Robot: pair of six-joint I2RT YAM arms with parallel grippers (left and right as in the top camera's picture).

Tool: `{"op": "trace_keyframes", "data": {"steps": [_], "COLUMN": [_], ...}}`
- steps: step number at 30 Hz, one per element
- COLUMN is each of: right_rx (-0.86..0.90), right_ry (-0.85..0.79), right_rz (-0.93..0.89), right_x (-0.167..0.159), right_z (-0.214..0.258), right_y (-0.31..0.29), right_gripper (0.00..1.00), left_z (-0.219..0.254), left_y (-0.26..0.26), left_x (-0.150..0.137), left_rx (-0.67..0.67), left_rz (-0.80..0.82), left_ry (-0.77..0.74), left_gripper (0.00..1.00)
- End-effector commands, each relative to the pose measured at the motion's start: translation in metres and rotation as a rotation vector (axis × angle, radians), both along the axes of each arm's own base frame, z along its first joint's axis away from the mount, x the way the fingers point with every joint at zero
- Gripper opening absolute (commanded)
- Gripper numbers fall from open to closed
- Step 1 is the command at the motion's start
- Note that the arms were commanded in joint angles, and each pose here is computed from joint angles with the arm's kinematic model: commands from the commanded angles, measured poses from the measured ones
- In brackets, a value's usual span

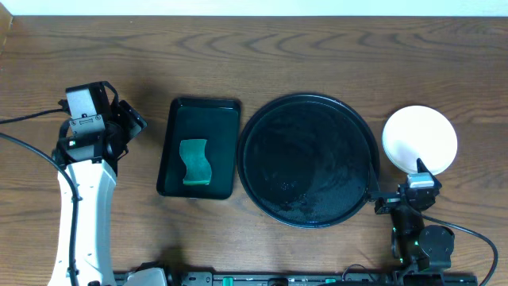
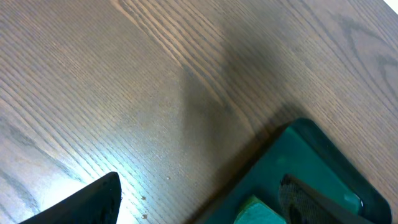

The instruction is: Clean dirty plates on tray and stack at the side

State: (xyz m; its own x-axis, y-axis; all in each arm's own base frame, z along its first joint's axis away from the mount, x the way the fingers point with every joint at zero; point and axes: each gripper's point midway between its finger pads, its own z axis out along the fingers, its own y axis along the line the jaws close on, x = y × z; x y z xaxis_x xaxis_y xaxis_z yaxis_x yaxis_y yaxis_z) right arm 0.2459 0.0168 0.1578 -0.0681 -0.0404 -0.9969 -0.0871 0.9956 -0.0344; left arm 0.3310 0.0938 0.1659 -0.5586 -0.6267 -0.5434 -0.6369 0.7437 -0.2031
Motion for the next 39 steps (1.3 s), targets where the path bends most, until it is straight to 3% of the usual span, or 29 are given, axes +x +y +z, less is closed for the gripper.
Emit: {"op": "trace_keyframes", "data": {"steps": [1, 25, 39], "right_rx": [-0.015, -0.015, -0.015], "right_ry": [-0.002, -0.002, -0.002], "right_rz": [0.019, 0.019, 0.019], "right_x": [-0.001, -0.001, -0.001], "right_z": [0.0, 0.0, 0.0], "right_y": [0.004, 0.004, 0.004], "right_gripper": [0.99, 0.99, 0.99], "left_z": [0.006, 0.018, 0.124], "left_y": [0.004, 0.001, -0.011], "left_x": [0.001, -0.009, -0.061], "left_rx": [0.012, 0.022, 0.1], "left_rz": [0.011, 0.011, 0.013], "left_ry": [-0.01, -0.053, -0.408], "left_gripper": [0.81, 0.81, 0.81]}}
